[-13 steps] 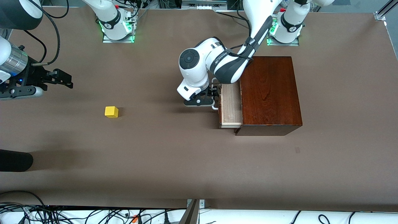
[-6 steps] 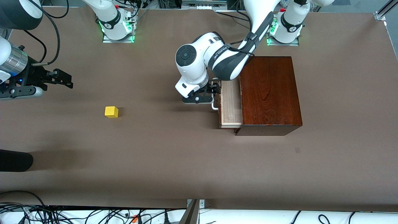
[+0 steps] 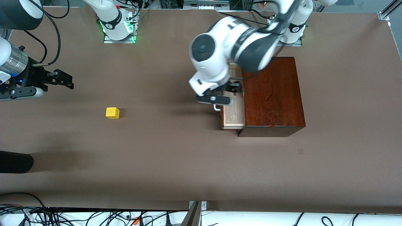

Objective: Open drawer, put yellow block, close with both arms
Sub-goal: 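Release the handle and raise the left gripper while the right gripper reaches the cube, then lower the right gripper and grasp the yellow cube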

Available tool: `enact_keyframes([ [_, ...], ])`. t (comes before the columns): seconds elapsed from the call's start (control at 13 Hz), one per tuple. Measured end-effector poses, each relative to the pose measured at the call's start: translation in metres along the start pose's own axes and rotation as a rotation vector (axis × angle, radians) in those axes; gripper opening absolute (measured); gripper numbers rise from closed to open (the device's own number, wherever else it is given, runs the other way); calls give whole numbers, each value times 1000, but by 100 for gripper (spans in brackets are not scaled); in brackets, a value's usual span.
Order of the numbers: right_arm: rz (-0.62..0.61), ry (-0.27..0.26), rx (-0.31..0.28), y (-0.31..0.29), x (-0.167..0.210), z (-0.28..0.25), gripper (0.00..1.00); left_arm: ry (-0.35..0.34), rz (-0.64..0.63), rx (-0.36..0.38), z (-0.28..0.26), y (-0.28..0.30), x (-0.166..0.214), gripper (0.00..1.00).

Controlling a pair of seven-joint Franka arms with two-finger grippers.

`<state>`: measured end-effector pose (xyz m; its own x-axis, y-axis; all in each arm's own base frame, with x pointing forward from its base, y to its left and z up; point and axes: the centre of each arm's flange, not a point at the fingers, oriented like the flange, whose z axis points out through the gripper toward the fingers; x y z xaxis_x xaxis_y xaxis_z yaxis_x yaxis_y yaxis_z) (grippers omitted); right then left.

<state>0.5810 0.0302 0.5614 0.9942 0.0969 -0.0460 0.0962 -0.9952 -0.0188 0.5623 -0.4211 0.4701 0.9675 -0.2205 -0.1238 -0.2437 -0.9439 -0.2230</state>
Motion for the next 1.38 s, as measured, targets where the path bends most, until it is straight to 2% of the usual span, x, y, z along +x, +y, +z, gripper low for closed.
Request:
enact_keyframes([
  [0.23,0,1,0,0,0,0,100,61,100,1,-51,-99,1,100],
  [0.46,-10,20,-1,-4,5,1,100,41,161,-16,-76,-203,-10,100],
  [0.62,-18,-4,-1,-9,12,15,100,15,173,-89,-67,-258,-12,100],
  [0.77,-19,-58,0,-10,23,47,100,0,131,-195,-41,-303,-13,100],
  [1.0,-32,-127,-1,-17,39,93,100,58,85,-215,-14,-318,-26,100],
  [1.15,-39,-113,-3,-21,52,127,100,105,47,-215,-6,-319,-43,100],
  [1.38,-37,-70,-7,-20,52,199,100,210,-85,-218,-1,-327,-63,100],
])
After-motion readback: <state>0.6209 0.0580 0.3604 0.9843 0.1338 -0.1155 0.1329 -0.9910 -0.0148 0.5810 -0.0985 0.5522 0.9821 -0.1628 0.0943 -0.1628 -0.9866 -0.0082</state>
